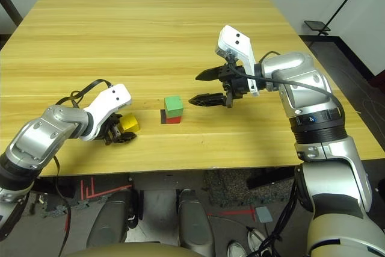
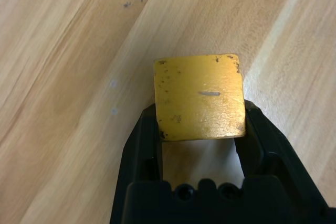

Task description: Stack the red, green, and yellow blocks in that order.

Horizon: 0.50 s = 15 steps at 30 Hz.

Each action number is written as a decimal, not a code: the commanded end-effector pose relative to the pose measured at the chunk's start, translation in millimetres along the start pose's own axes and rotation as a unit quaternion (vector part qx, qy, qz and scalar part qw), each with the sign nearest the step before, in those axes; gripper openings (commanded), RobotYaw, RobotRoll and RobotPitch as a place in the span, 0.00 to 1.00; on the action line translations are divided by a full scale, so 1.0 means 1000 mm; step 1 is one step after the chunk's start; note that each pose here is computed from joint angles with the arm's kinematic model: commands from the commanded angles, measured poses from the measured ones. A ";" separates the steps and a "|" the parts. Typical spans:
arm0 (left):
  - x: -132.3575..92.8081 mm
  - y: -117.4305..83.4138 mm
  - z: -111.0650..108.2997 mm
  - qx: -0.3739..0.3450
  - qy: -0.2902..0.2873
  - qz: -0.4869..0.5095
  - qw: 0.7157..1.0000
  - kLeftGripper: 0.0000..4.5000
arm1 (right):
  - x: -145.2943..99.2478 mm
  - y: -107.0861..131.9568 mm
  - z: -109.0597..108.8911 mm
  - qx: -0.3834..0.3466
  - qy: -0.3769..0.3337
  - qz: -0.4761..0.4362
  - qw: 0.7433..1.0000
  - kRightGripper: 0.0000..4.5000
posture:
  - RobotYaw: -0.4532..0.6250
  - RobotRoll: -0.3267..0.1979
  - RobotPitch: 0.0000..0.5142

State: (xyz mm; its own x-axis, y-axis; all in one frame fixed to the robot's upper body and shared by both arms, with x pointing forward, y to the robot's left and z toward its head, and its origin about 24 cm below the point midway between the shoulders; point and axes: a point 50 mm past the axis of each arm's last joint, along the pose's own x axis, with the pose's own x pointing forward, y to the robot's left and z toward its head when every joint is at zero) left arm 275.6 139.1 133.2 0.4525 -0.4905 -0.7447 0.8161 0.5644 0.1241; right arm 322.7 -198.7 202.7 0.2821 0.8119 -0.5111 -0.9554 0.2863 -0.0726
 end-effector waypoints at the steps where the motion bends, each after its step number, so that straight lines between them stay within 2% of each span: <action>1: -0.015 0.004 0.024 0.018 -0.031 -0.010 0.999 0.46 | -0.002 0.003 -0.003 -0.003 0.008 0.002 1.000 1.00 | 0.65 0.36 0.17; 8: -0.032 0.014 0.079 0.073 -0.086 -0.031 0.993 0.46 | -0.004 0.010 -0.007 0.003 0.010 0.015 1.000 1.00 | 0.63 0.38 0.17; 11: -0.024 0.017 0.103 0.099 -0.095 -0.049 0.989 0.46 | -0.003 0.015 -0.009 0.004 0.010 0.026 1.000 1.00 | 0.62 0.39 0.17; 15: -0.010 0.013 0.116 0.113 -0.098 -0.079 0.986 0.46 | -0.002 0.019 -0.010 0.006 0.008 0.029 1.000 1.00 | 0.60 0.40 0.17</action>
State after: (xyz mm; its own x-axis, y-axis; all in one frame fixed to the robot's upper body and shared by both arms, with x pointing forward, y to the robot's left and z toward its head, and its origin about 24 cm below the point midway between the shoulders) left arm 321.0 79.7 223.0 0.3852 -0.6914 -0.6112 0.9191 0.3471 0.1866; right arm 306.3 -200.5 192.6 0.2298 0.8125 -0.5358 -0.9676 0.2499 -0.0360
